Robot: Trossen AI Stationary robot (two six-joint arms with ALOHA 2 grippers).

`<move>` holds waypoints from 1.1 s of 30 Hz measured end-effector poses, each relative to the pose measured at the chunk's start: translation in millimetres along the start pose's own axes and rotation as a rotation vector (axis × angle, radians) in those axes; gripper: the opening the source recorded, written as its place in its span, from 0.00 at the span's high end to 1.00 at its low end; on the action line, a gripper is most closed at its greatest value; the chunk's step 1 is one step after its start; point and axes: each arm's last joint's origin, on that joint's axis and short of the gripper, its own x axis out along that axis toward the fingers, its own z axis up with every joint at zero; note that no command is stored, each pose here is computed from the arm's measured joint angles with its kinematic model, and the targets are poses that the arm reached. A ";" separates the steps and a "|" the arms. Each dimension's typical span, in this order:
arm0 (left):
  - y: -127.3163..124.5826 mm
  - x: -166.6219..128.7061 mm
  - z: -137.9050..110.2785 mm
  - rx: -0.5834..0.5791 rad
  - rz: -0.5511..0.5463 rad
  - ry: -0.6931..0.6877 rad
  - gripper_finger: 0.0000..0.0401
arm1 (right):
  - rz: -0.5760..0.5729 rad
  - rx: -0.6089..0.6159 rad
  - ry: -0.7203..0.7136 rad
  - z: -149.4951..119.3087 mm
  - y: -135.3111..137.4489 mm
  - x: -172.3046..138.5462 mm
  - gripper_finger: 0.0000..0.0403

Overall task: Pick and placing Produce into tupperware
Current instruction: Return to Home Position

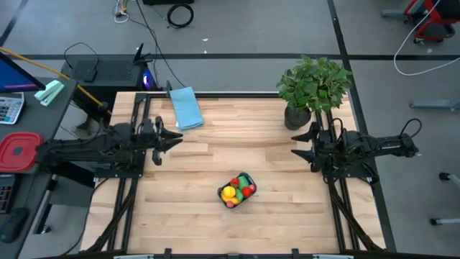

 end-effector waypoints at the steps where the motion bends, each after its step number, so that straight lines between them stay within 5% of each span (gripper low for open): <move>1: 0.2 -0.4 0.1 0.015 0.004 -0.001 0.76 | -0.004 -0.001 -0.003 0.2 -0.2 -0.3 0.35; 20: 6.5 -28.5 5.2 0.009 0.078 -0.064 0.75 | 0.002 0.030 0.005 -4.6 -4.1 -12.8 0.35; 28: 16.3 -19.2 -46.4 -0.065 0.029 -0.248 0.76 | 0.009 0.046 -0.024 -23.1 -4.4 -1.9 0.35; 33: 16.9 -18.4 -48.7 -0.070 0.036 -0.212 0.76 | 0.011 0.047 -0.032 -34.8 -5.0 3.3 0.35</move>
